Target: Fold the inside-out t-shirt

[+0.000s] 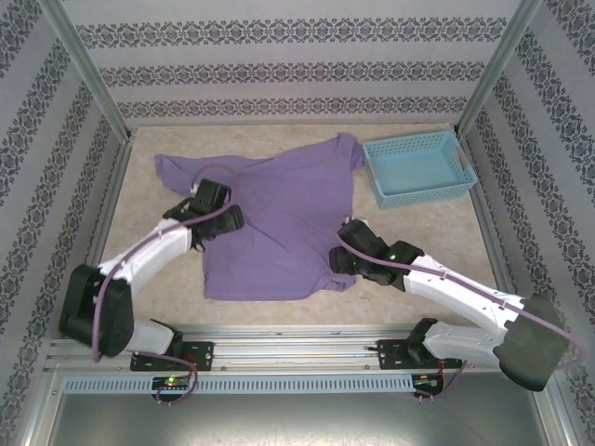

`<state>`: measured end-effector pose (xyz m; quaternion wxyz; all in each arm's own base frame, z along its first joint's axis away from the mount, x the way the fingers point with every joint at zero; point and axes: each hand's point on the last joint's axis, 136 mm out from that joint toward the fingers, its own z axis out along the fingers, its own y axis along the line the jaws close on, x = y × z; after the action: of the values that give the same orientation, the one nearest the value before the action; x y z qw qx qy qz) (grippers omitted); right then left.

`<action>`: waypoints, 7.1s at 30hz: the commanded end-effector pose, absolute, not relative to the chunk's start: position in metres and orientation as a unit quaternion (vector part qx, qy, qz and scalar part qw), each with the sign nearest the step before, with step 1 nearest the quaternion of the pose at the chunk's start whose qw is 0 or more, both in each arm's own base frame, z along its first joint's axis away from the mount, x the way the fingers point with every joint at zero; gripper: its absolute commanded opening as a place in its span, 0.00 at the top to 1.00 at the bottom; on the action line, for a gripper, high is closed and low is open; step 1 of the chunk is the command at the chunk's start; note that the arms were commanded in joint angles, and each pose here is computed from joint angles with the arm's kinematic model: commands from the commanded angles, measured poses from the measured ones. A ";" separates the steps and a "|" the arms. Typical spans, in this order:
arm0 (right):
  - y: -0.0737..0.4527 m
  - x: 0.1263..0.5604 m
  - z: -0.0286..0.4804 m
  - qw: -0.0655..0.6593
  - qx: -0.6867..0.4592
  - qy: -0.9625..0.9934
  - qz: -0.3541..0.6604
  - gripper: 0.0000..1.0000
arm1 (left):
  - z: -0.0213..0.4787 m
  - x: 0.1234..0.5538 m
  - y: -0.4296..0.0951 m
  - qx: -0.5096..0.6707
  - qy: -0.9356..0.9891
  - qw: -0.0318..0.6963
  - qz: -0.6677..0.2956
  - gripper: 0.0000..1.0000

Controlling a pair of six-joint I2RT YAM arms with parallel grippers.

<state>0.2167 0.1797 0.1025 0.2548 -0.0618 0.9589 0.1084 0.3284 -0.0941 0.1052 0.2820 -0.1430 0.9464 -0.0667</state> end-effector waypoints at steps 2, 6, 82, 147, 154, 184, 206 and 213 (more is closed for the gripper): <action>0.179 0.194 0.074 0.218 -0.100 0.967 0.086 0.45 | 0.070 0.276 -0.095 -0.139 0.959 0.241 -0.060 0.25; 0.181 0.197 0.060 0.209 -0.116 0.969 0.067 0.46 | 0.056 0.257 -0.100 -0.125 0.962 0.236 -0.065 0.25; 0.212 0.224 0.138 0.291 -0.115 0.942 0.118 1.00 | 0.075 0.213 -0.277 0.246 0.911 0.314 -0.105 0.03; 0.379 0.223 0.086 0.420 -0.442 0.760 0.224 0.23 | 0.276 0.310 -0.233 0.136 0.874 0.438 -0.159 1.00; 0.373 0.263 0.082 0.451 -0.418 0.771 0.162 0.21 | 0.284 0.303 -0.227 0.143 0.873 0.440 -0.156 1.00; 0.334 0.448 0.074 0.427 -0.248 0.869 -0.023 0.15 | 0.400 0.276 -0.235 0.158 0.830 0.473 -0.252 1.00; 0.312 0.460 -0.002 0.186 -0.065 0.979 -0.059 0.06 | 0.475 0.281 -0.234 0.127 0.783 0.534 -0.292 1.00; 0.322 0.456 -0.010 0.157 -0.071 0.984 -0.038 0.36 | 0.475 0.291 -0.206 0.076 0.785 0.568 -0.236 1.00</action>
<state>0.4787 0.3364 0.0209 0.2270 -0.0703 0.9712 -0.0162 0.2865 -0.2289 0.4536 0.5249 0.1202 0.8041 -0.2519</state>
